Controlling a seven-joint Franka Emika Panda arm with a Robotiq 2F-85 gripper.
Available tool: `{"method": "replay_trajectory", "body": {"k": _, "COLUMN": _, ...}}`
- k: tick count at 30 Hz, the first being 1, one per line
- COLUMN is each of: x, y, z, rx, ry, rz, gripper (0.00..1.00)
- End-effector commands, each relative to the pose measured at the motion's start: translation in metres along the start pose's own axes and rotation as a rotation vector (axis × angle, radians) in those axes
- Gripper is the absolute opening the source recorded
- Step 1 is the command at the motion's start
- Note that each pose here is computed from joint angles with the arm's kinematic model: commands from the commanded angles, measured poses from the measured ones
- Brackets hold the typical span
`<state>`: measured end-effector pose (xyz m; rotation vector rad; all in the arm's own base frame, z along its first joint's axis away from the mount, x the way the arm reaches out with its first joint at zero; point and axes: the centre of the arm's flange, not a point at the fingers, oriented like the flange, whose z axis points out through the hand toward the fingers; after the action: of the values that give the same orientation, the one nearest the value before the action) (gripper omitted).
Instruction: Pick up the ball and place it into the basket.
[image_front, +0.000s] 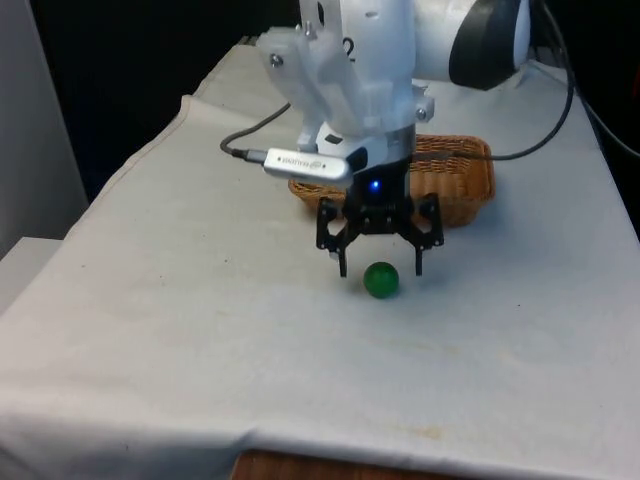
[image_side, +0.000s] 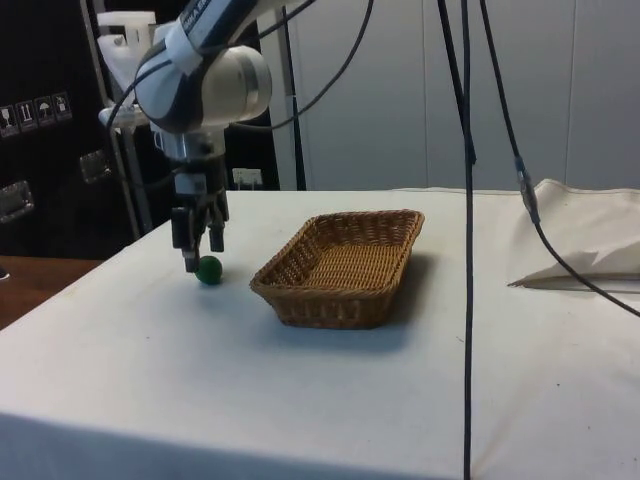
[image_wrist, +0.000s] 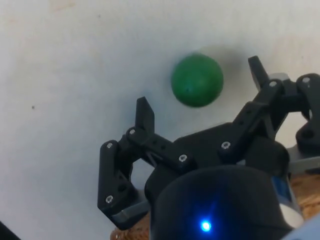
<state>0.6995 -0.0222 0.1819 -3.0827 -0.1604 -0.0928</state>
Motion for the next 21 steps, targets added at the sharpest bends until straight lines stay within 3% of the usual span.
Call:
{"method": "replay_trajectory", "body": {"k": 1, "x": 0.002, "y": 0.0006, "z": 0.0068, "rx": 0.006, "ry": 0.004, "rz": 0.001, "gripper": 1.0}}
{"method": "replay_trajectory", "body": {"k": 14, "x": 0.0054, "y": 0.0015, "z": 0.0151, "rx": -0.001, "ry": 0.01, "rz": 0.002, "gripper": 0.98}}
{"method": "replay_trajectory", "body": {"k": 17, "x": 0.0052, "y": 0.0016, "z": 0.0158, "rx": -0.002, "ry": 0.009, "rz": 0.003, "gripper": 0.83}}
{"method": "replay_trajectory", "body": {"k": 20, "x": 0.0052, "y": 0.0021, "z": 0.0155, "rx": -0.002, "ry": 0.009, "rz": 0.004, "gripper": 0.52}}
{"method": "replay_trajectory", "body": {"k": 21, "x": 0.0052, "y": 0.0021, "z": 0.0155, "rx": -0.002, "ry": 0.009, "rz": 0.004, "gripper": 0.37}}
